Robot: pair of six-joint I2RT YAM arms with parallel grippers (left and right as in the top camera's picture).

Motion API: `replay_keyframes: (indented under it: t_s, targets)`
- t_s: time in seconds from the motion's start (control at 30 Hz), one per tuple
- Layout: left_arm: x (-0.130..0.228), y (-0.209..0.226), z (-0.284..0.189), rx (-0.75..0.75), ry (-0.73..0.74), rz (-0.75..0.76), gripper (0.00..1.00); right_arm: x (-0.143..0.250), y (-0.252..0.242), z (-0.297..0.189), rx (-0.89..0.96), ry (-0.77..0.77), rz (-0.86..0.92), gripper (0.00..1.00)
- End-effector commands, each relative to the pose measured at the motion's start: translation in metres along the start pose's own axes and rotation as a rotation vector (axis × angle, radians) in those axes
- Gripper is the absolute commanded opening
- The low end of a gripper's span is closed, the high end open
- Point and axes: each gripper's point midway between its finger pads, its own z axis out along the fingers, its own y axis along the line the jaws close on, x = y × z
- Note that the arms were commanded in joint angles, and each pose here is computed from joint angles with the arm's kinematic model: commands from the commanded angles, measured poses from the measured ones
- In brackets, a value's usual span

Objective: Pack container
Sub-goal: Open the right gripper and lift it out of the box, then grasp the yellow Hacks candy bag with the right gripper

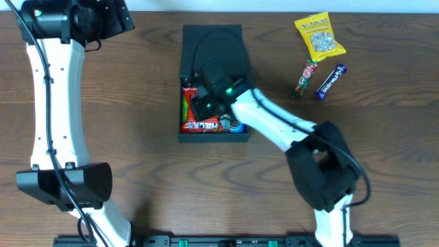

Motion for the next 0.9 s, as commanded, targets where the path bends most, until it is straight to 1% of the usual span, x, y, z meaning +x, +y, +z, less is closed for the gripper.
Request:
replay_keyframes:
  t_s: [0.0,0.03,0.13,0.2,0.27,0.37,0.5,0.57,0.63,0.83,0.87]
  targets:
    - [-0.004,0.001,-0.008,-0.001,-0.018,-0.002,0.95,-0.071,-0.035,-0.081,0.052,-0.237,0.009,0.01]
    - [-0.003,0.001,-0.008,-0.002,-0.015,-0.002,0.95,-0.082,-0.058,-0.100,0.091,-0.286,0.027,0.01]
    - [-0.002,0.001,-0.008,-0.004,-0.008,-0.002,0.95,-0.095,-0.121,-0.134,0.200,-0.359,0.095,0.01]
    - [-0.001,0.001,-0.008,-0.005,-0.006,-0.003,0.95,-0.095,-0.181,-0.156,0.292,-0.394,0.186,0.01]
    - [-0.001,0.001,-0.008,-0.005,-0.006,-0.003,0.95,-0.091,-0.226,-0.168,0.354,-0.416,0.254,0.01]
    - [-0.001,0.001,-0.008,-0.004,-0.006,-0.003,0.95,-0.087,-0.276,-0.179,0.409,-0.451,0.307,0.01]
    - [-0.001,0.001,-0.008,-0.004,-0.006,-0.002,0.95,-0.084,-0.323,-0.175,0.453,-0.467,0.338,0.01]
    - [-0.001,0.001,-0.008,-0.004,-0.006,-0.003,0.95,-0.084,-0.339,-0.163,0.459,-0.433,0.358,0.01]
    - [-0.001,0.001,-0.008,-0.003,-0.005,-0.003,0.95,-0.091,-0.351,-0.153,0.472,-0.382,0.334,0.01]
    - [-0.001,0.001,-0.008,-0.004,-0.003,-0.003,0.95,-0.106,-0.393,-0.129,0.567,-0.255,0.333,0.01]
    - [0.000,0.001,-0.008,-0.004,-0.002,-0.003,0.95,-0.105,-0.401,-0.126,0.591,-0.243,0.339,0.06]
